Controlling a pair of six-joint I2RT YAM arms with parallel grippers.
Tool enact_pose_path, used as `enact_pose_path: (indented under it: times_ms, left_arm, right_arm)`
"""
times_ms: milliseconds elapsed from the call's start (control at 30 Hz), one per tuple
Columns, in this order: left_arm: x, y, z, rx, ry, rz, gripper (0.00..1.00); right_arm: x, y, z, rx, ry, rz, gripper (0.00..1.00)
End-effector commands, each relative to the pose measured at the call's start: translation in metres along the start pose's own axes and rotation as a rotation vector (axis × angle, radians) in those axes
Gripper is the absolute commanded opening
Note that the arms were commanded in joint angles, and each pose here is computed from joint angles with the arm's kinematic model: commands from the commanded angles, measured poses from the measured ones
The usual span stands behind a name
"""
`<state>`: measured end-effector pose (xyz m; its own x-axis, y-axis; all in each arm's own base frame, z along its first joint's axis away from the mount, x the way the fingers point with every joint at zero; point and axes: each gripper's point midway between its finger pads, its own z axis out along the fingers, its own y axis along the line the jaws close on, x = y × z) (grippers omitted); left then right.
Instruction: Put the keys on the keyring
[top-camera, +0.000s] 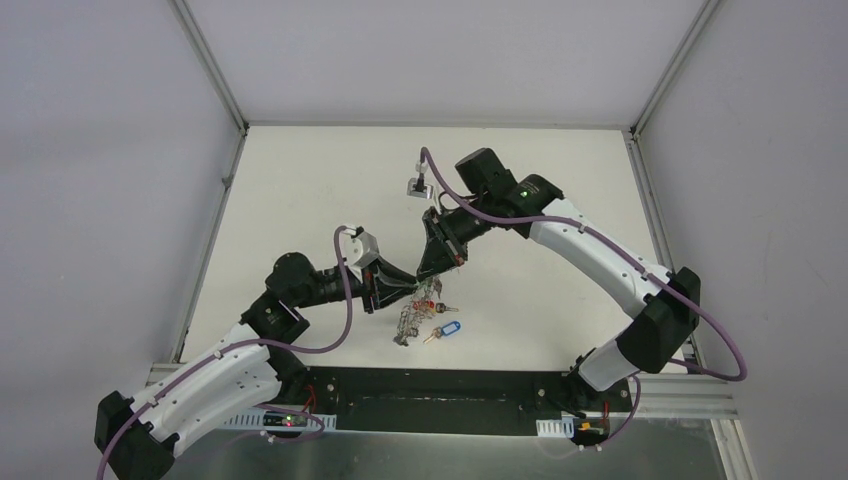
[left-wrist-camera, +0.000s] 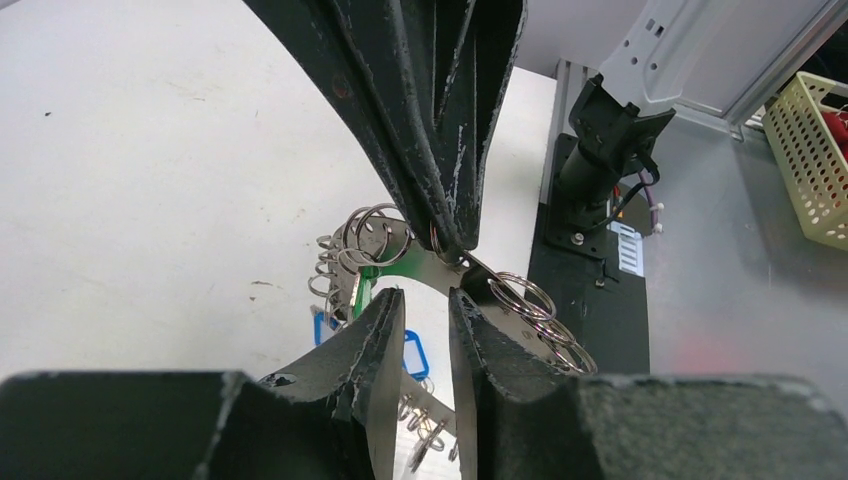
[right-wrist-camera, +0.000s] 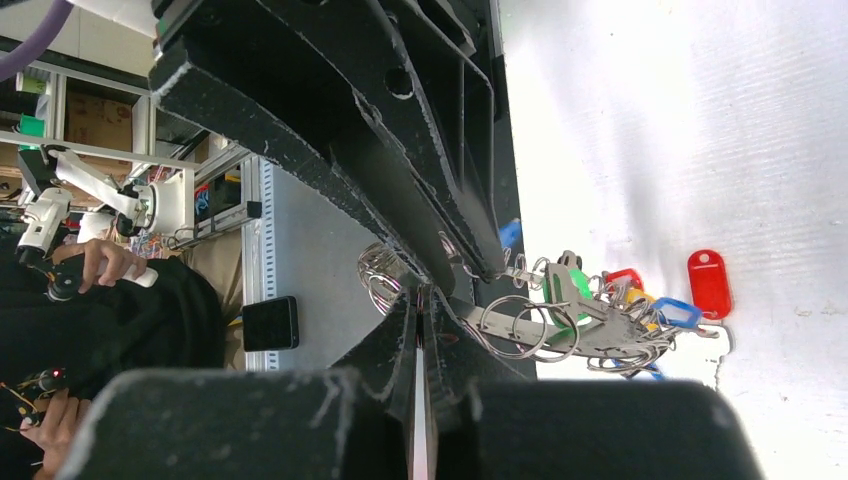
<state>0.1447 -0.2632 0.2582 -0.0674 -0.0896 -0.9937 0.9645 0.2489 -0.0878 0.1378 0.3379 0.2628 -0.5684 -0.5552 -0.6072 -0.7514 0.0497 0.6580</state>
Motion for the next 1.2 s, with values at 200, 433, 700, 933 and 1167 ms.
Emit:
enact_pose_path:
  times_ms: [200, 433, 700, 933, 1167]
  left_arm:
    - [-0.036, -0.015, 0.0, 0.063, -0.12, 0.028, 0.24]
    - [-0.03, -0.016, 0.004, 0.078, -0.094, -0.005, 0.12]
    - [-0.028, -0.016, 0.012, 0.1, -0.086, -0.051, 0.13]
    - [-0.035, -0.017, 0.017, 0.122, -0.119, -0.058, 0.15]
    - [-0.033, -0.014, 0.018, 0.114, -0.149, -0.082, 0.03]
  right_arm:
    - [-0.019, 0.01, -0.008, -0.014, -0.068, -0.068, 0.0]
    - [-0.018, 0.002, -0.007, 0.031, -0.037, -0.003, 0.0]
    - [-0.018, 0.006, -0.006, 0.002, -0.033, 0.014, 0.0]
    - [-0.014, 0.0, -0.004, 0.02, -0.015, 0.039, 0.0]
    - [-0.013, -0.007, -0.003, 0.053, -0.013, 0.062, 0.0]
